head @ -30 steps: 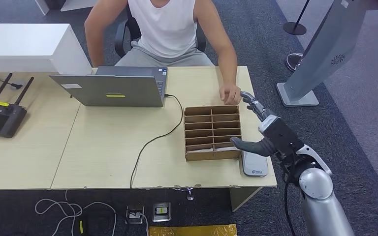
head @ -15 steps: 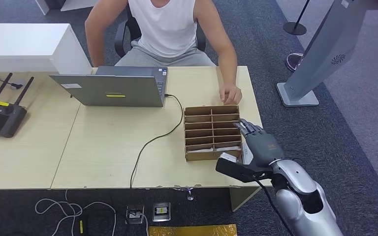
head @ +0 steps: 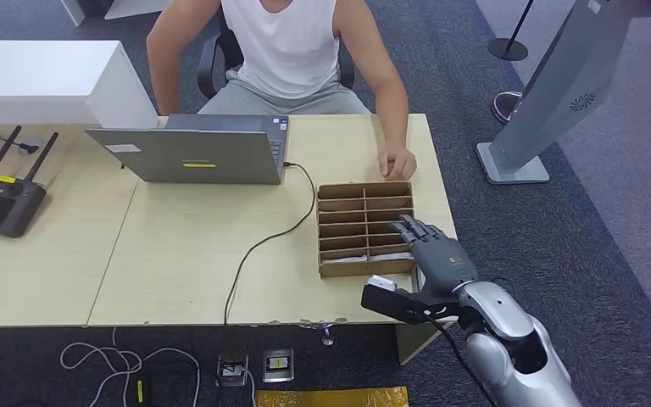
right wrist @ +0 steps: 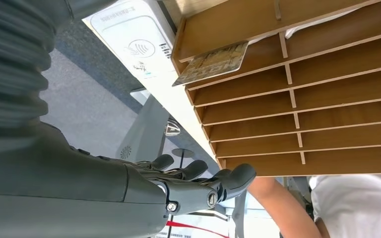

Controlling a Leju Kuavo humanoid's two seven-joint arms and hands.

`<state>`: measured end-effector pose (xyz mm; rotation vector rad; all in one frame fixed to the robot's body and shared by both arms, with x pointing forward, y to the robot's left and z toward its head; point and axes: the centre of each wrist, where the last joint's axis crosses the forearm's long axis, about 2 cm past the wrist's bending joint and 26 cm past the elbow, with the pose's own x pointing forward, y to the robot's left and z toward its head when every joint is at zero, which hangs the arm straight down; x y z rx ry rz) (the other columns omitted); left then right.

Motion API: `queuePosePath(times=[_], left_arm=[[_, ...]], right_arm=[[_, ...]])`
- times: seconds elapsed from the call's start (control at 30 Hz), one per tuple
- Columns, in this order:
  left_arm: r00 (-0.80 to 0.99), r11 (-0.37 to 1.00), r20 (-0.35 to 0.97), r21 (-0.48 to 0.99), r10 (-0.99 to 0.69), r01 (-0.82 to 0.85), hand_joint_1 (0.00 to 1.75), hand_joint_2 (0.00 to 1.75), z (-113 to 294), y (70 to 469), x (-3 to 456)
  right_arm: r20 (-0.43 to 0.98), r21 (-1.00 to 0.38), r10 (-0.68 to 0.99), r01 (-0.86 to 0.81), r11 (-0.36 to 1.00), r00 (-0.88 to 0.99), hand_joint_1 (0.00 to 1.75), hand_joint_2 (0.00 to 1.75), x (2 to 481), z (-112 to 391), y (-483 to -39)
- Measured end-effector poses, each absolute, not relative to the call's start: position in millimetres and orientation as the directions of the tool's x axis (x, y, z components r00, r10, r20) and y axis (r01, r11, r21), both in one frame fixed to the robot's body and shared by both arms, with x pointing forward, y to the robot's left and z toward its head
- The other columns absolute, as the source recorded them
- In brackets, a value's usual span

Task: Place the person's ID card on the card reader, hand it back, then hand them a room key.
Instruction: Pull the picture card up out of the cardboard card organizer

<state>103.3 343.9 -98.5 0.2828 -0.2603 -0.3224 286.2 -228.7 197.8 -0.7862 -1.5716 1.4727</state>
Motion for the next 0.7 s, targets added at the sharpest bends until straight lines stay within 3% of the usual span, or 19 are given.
queuePosePath(times=[0.2,0.47,0.7], left_arm=[[0.916,0.910,0.205,0.313,-0.345,0.273,0.00,0.00,-98,344,103],[0.915,0.908,0.207,0.317,-0.347,0.273,0.00,0.00,-98,343,104],[0.914,0.908,0.208,0.317,-0.348,0.273,0.00,0.00,-98,342,104]], right_arm=[[0.135,-0.991,0.871,-0.067,0.118,-0.473,0.00,1.75,285,197,-225],[0.097,-0.968,0.872,0.157,0.194,-0.481,0.00,1.75,285,187,-215],[0.120,-0.969,0.872,0.134,0.206,-0.475,0.00,1.75,288,167,-211]])
